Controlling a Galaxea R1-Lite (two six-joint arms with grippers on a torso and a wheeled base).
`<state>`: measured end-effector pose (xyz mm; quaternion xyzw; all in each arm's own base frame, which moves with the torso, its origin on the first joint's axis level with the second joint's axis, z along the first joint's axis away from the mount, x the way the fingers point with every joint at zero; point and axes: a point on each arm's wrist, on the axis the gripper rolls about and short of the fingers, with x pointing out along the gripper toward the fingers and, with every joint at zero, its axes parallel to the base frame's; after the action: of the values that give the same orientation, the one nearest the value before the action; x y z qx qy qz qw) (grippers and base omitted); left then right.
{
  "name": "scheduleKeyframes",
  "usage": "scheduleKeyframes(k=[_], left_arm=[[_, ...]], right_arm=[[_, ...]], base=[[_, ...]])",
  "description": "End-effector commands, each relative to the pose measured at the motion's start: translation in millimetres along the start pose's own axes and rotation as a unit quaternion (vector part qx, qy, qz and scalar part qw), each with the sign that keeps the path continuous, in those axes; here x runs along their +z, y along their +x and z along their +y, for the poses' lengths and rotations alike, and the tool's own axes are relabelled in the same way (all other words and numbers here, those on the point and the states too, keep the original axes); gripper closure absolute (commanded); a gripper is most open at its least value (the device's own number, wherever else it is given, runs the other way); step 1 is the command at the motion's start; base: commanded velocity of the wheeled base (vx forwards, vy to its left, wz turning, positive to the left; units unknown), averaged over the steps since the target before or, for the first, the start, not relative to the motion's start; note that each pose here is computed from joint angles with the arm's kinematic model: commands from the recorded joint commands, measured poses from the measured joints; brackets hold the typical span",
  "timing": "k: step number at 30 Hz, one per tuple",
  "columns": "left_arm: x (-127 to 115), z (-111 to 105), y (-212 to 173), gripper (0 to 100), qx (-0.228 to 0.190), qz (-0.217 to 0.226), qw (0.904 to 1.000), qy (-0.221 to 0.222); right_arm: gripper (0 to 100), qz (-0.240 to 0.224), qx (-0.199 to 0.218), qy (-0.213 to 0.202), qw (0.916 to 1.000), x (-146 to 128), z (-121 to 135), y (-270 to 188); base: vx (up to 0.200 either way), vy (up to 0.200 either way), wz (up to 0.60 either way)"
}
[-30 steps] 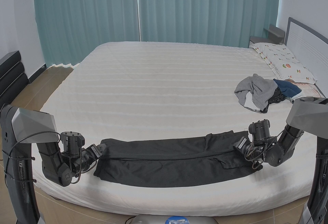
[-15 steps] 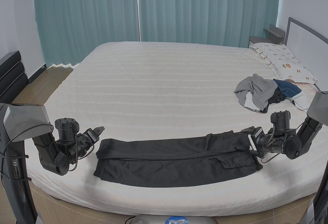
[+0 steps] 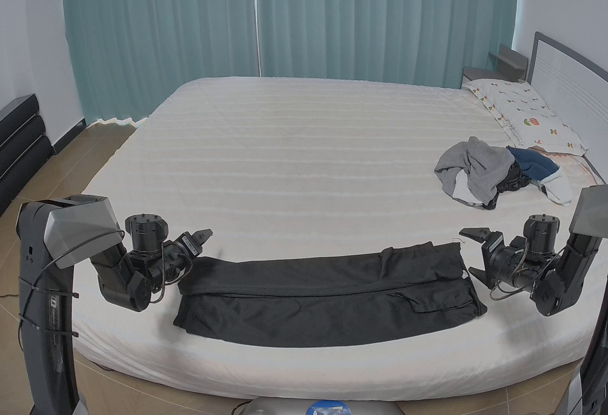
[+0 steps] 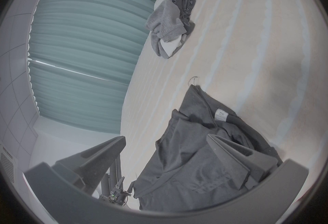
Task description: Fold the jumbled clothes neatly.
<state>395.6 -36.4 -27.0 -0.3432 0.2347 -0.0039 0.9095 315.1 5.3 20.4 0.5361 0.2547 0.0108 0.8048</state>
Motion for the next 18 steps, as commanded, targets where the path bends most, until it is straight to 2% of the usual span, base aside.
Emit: scheduleKeyframes(k=[1, 5, 6, 11, 18], left_arm=[[-17.9, 8.9, 15.2, 0, 0.009, 0.02, 0.9997, 0.004], [-21.1, 9.3, 14.8, 0, 0.011, 0.024, 0.9996, 0.007], [-21.3, 9.5, 15.2, 100, 0.012, 0.024, 0.9996, 0.009], [-19.8, 9.0, 16.1, 100, 0.016, 0.012, 0.9997, 0.01], [-15.3, 10.9, 18.5, 100, 0.044, -0.021, 0.9988, 0.005]], right_arm=[[0, 0.02, -0.031, 0.01, 0.9993, -13.2, -26.2, -1.7], [0, 0.02, -0.033, 0.01, 0.9992, -14.9, -28.5, -0.5], [0, 0.019, -0.032, 0.01, 0.9993, -14.7, -28.2, -0.2], [0, 0.019, -0.032, 0.01, 0.9993, -14.8, -28.3, -0.5], [0, 0.019, -0.032, 0.01, 0.9993, -14.8, -28.3, -0.5]], base=[[0.0, 0.0, 0.0], [0.0, 0.0, 0.0], [0.0, 0.0, 0.0], [0.0, 0.0, 0.0], [0.0, 0.0, 0.0]])
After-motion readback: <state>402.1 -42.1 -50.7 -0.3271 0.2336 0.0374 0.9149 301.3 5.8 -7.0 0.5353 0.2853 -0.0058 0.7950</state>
